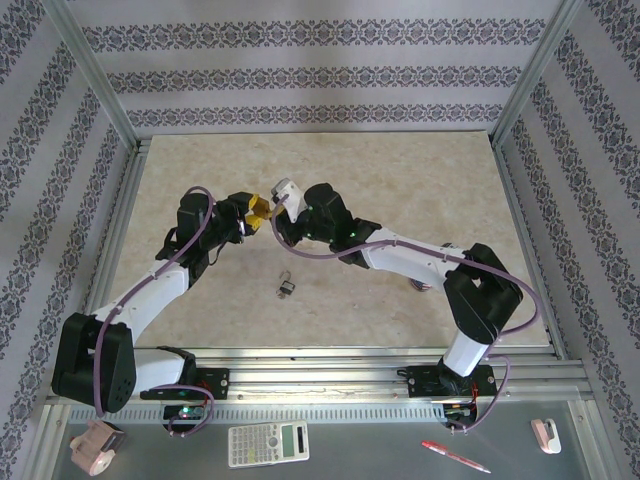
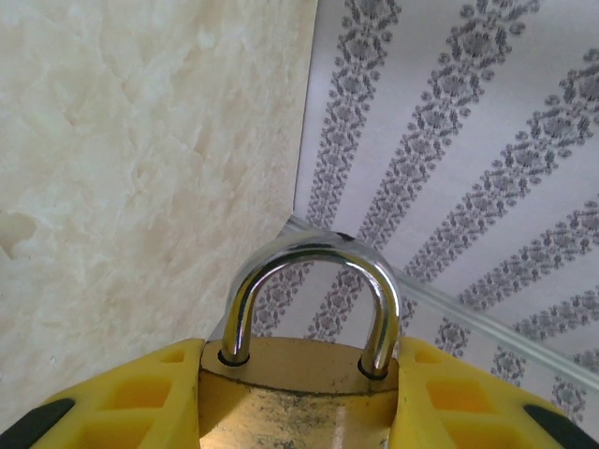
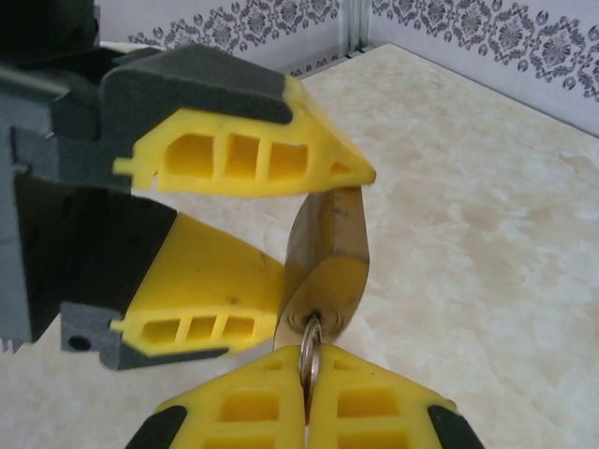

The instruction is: Unlock with the key

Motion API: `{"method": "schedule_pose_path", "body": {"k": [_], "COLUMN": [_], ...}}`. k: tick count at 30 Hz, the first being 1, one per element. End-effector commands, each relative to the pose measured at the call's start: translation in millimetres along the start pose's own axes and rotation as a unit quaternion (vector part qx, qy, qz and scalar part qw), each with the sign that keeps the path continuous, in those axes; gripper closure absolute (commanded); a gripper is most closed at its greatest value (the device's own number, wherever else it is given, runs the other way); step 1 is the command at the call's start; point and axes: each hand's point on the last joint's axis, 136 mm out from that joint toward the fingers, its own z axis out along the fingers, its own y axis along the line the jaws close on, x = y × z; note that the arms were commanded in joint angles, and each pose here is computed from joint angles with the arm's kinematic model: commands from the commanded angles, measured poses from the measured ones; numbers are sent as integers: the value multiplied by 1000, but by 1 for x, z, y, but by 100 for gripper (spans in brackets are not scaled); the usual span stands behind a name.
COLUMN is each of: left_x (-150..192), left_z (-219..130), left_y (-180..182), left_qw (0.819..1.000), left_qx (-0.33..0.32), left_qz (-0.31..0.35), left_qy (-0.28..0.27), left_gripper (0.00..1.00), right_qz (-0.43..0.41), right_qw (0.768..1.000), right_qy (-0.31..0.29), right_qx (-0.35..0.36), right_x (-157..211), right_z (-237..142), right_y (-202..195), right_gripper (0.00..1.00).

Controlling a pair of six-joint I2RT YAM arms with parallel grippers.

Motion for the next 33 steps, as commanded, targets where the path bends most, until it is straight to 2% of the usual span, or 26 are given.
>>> {"method": "schedule_pose_path", "body": {"k": [1, 9, 18, 24, 29, 30, 32, 33], "left_x": [62, 71, 74, 75, 75, 74, 72, 70], "left_z": [0, 3, -5, -1, -1, -1, -4, -4], "left_y": [-51, -66, -89, -97, -88, -85, -76, -70], "left_qw": [986, 971, 943, 932, 926, 925, 921, 918], "left_qx": [98, 145, 210, 233, 190, 178, 135, 112], "left_qz": [75, 140, 233, 256, 308, 321, 353, 370], "left_qy": [115, 128, 107, 110, 106, 103, 97, 93], "left_gripper": [100, 100, 100, 100, 100, 100, 100, 100], "right_qz": [57, 156, 260, 278, 308, 309, 313, 312], "right_qw": [991, 974, 932, 928, 928, 931, 939, 942], "right_qy": [-33, -70, -135, -121, -93, -83, -53, -40], "right_qx": [-116, -146, -215, -215, -189, -176, -136, -114], "right_x": [-22, -43, -80, -79, -62, -56, -38, -30], "right_z": [2, -9, -31, -35, -35, -35, -37, -40], "right_y": [33, 8, -9, -13, -22, -25, -31, -34], "right_gripper": [100, 100, 100, 100, 100, 94, 74, 69]}}
